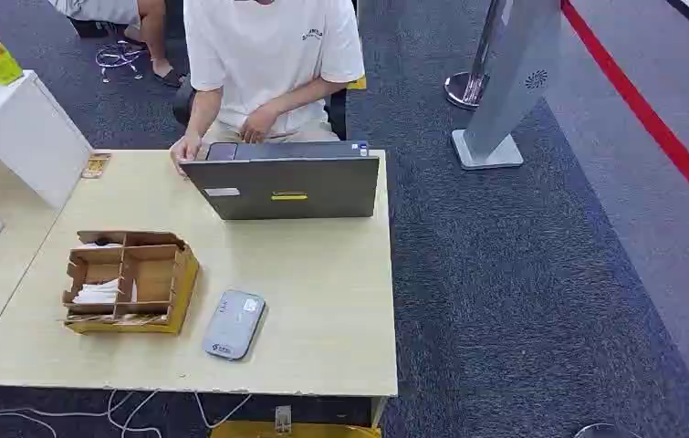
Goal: Pass the card to the sensor for recognition and then transmit it.
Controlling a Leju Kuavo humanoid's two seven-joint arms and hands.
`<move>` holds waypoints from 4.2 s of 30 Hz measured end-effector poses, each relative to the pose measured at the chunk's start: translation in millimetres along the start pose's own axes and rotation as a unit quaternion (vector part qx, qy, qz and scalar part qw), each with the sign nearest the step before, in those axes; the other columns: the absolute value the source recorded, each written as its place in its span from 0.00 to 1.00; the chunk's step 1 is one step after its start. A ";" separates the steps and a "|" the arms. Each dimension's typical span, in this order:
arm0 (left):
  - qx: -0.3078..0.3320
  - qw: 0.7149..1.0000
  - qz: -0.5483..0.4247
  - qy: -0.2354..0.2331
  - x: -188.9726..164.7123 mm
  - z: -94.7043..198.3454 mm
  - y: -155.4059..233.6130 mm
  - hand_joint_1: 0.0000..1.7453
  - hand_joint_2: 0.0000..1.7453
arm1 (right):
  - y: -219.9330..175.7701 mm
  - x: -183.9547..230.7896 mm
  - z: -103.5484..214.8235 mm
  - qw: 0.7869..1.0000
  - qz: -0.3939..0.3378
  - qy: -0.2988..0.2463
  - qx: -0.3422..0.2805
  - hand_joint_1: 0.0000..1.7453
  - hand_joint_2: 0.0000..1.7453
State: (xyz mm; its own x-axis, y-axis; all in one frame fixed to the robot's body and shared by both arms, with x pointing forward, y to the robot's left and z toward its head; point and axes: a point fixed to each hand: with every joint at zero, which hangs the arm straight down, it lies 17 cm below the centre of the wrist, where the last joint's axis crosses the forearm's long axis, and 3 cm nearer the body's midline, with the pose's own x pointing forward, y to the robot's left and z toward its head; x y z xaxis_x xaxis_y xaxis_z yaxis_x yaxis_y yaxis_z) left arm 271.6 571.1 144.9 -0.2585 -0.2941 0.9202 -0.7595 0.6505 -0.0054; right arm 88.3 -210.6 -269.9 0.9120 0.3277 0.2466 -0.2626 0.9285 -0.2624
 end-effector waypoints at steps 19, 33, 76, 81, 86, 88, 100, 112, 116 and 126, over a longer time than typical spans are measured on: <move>-0.146 0.962 -0.217 -0.085 52.0 -86.3 -150.6 0.00 0.00 | 8.4 3.3 1.4 0.999 0.035 0.001 0.017 0.00 0.00; -0.156 0.890 -0.392 -0.175 90.3 -127.3 -211.6 0.00 1.00 | 13.7 5.6 2.2 0.997 0.065 0.001 0.031 0.00 0.00; -0.120 0.790 -0.552 -0.239 90.3 -182.0 -247.4 1.00 1.00 | 21.8 3.3 3.1 0.991 0.110 0.002 0.077 0.00 0.00; -0.129 0.791 -0.550 -0.234 84.9 -180.1 -253.9 1.00 0.00 | 19.7 2.6 2.3 0.991 0.111 0.002 0.077 0.00 0.00; -0.139 0.791 -0.548 -0.234 84.4 -178.3 -262.8 1.00 0.00 | 17.2 2.0 1.4 0.991 0.111 0.002 0.075 0.00 0.00; -0.140 0.792 -0.547 -0.233 84.2 -177.9 -265.0 1.00 0.00 | 16.8 1.8 1.2 0.991 0.111 0.002 0.075 0.00 0.00; -0.155 0.803 -0.528 -0.229 80.3 -168.5 -279.9 1.00 0.00 | 14.0 0.7 0.3 0.991 0.113 0.003 0.072 0.00 0.00; -0.211 0.818 -0.410 -0.343 146.8 -8.9 -344.3 1.00 0.00 | 3.0 -1.4 -1.8 0.996 0.082 0.023 0.030 0.00 0.00; -0.234 0.801 -0.382 -0.397 183.0 59.7 -358.3 1.00 0.00 | 8.1 0.8 0.9 0.997 0.069 0.026 0.021 0.00 0.00; -0.238 0.804 -0.334 -0.430 225.4 106.5 -358.5 1.00 0.00 | 13.1 -0.3 2.8 0.997 0.062 0.029 0.025 0.00 0.00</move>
State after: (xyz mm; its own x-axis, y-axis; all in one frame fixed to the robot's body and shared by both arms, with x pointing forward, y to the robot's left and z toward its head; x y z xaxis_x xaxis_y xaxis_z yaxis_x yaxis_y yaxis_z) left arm 422.0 197.0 312.6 -0.3611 -0.9315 0.0426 -0.6388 0.2804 0.7164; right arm 83.6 -198.1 -270.9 0.8876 0.4319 0.1603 -0.3892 0.8892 -0.2406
